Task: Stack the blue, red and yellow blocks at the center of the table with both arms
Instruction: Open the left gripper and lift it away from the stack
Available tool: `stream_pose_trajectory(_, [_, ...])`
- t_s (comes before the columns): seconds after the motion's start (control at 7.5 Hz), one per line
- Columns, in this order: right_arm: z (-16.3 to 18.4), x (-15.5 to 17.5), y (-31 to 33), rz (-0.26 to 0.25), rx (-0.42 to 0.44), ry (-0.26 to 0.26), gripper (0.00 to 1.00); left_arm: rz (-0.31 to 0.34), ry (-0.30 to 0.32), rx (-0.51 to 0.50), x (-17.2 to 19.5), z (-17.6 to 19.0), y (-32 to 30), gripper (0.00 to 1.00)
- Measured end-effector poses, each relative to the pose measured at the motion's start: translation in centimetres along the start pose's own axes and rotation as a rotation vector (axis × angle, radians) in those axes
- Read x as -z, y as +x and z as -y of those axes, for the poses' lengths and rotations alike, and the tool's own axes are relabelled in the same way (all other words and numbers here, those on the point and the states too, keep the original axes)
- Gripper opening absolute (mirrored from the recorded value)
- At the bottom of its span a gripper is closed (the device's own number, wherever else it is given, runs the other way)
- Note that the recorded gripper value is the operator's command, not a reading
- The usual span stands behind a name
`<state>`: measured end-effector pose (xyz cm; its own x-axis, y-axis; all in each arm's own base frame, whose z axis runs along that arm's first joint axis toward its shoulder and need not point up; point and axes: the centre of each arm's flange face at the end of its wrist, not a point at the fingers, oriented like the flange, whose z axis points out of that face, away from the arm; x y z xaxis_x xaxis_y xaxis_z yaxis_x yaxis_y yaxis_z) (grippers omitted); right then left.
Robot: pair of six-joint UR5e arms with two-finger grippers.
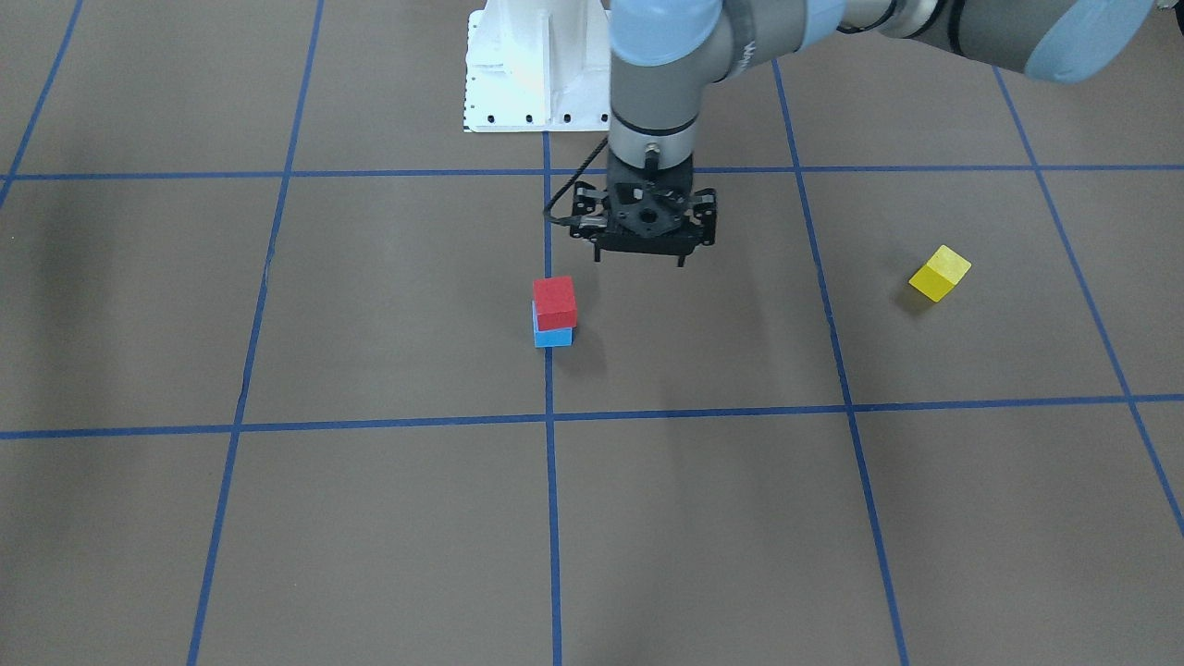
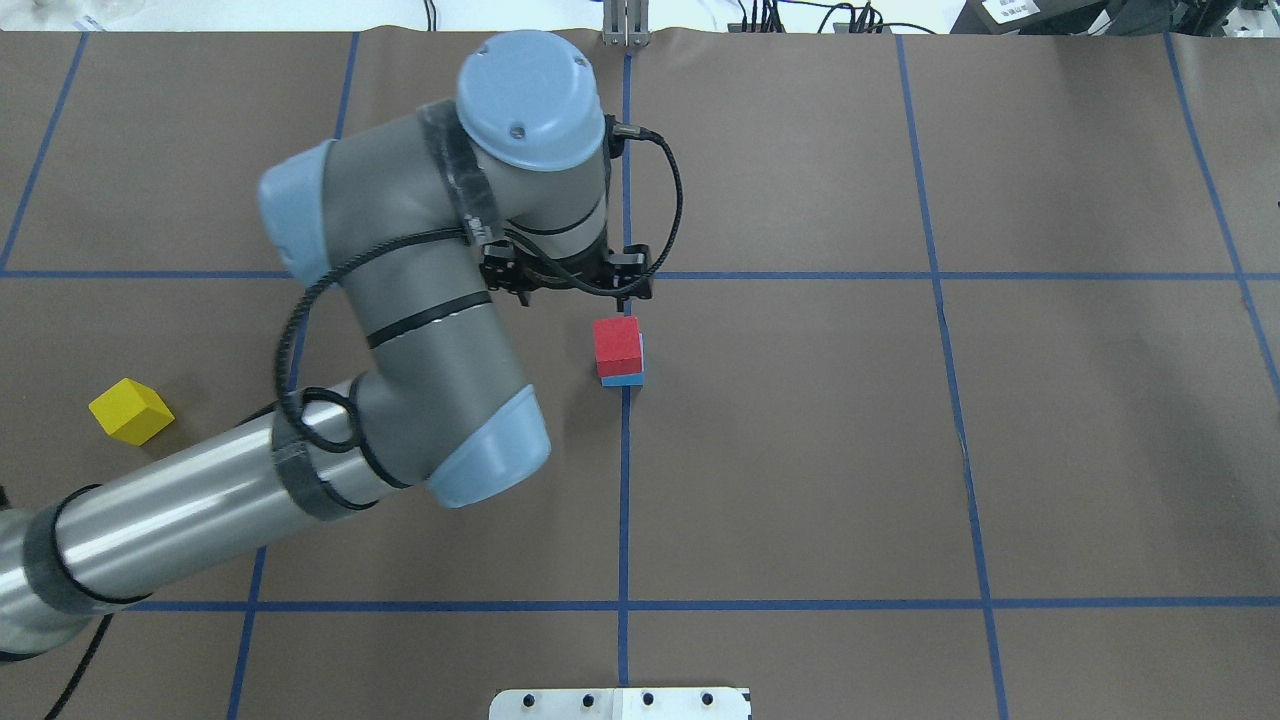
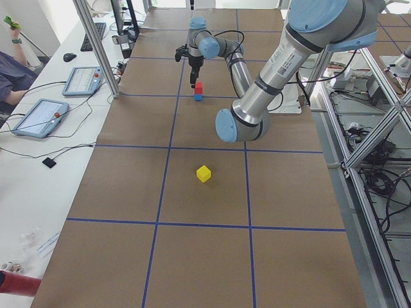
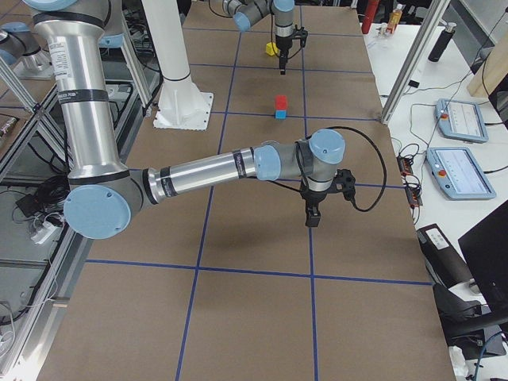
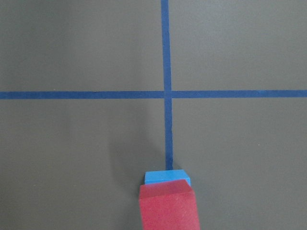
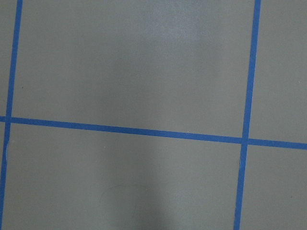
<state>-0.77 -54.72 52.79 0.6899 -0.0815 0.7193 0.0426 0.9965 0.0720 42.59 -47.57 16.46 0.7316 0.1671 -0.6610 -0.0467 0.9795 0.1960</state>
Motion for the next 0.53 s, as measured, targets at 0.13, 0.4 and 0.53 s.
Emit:
stream_pose_trajectory(0.13, [0.0, 0.1, -0.1, 0.0, 0.0, 0.002, 0.99, 0.051, 0.004, -0.065, -0.4, -1.7, -8.6, 0.99])
stream_pose_trajectory(0.4, [-0.1, 0.2, -0.2, 0.001, -0.002, 0.005, 0.99, 0.102, 0.03, -0.111, -2.6, -5.8, -22.8, 0.99])
stream_pose_trajectory(0.53, [-0.1, 0.3, -0.3, 0.001, -0.002, 0.007, 1.0, 0.088, 0.058, -0.139, -4.2, -8.2, -27.7, 0.99])
